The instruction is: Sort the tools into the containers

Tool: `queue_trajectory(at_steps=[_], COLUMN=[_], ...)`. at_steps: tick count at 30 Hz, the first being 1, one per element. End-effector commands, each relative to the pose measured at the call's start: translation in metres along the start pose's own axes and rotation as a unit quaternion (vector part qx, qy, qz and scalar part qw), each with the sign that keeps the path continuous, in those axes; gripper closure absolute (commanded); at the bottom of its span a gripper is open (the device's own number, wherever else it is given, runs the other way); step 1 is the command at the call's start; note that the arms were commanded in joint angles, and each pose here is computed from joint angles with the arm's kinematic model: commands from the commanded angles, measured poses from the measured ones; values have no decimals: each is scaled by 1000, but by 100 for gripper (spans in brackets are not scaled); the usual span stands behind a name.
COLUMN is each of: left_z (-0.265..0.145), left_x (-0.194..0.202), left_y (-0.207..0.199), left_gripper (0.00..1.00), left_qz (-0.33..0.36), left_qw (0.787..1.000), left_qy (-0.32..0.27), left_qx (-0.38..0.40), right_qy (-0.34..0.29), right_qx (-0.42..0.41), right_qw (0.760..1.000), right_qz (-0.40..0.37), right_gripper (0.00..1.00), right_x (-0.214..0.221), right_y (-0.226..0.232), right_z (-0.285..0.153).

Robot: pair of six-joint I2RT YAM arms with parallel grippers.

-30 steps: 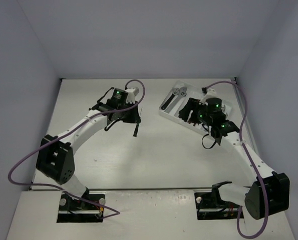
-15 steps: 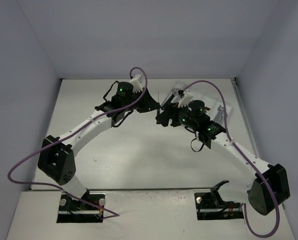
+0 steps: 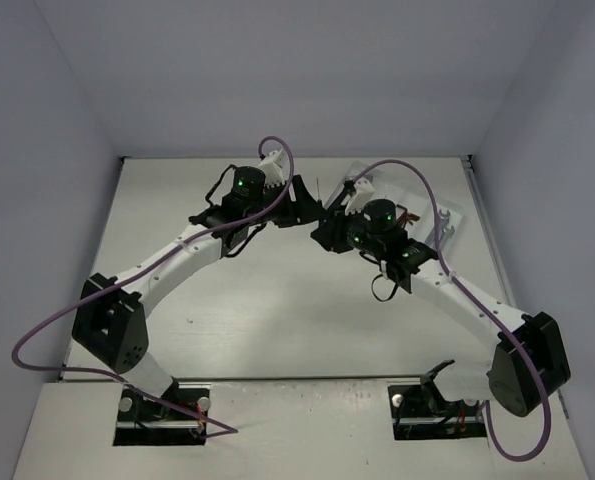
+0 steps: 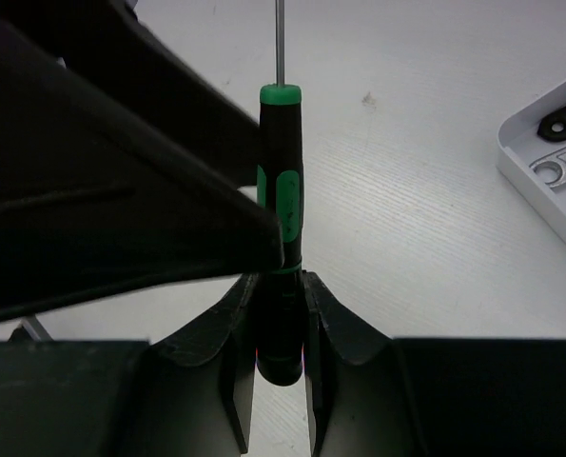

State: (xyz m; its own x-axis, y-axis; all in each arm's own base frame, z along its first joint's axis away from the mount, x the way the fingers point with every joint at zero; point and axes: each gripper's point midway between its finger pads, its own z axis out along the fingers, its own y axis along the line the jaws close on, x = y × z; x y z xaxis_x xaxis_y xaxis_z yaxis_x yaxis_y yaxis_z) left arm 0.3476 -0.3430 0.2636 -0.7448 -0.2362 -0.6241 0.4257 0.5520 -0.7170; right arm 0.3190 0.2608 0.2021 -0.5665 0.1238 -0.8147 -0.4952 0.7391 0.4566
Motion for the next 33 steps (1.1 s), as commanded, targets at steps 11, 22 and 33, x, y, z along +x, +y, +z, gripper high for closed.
queue_trajectory(at_steps=[11,22,33], left_z=[-152,-229,-253], left_x=[-22,26,-7], left_y=[89,109,75], left_gripper=[31,29,27], left_qz=[161,155,184], left_qw=[933,916,909], left_qy=[-76,-89,-128], left_qx=[-314,-360,-351], right_qy=[-89,-41,-108], right_qx=[290,377,377], right_qw=[945,915,917], right_qz=[126,140,78], right_gripper=[99,64,32], right_x=[-55,-42,-117], right_y=[-165,-257,-213], right_z=[7,63,-6])
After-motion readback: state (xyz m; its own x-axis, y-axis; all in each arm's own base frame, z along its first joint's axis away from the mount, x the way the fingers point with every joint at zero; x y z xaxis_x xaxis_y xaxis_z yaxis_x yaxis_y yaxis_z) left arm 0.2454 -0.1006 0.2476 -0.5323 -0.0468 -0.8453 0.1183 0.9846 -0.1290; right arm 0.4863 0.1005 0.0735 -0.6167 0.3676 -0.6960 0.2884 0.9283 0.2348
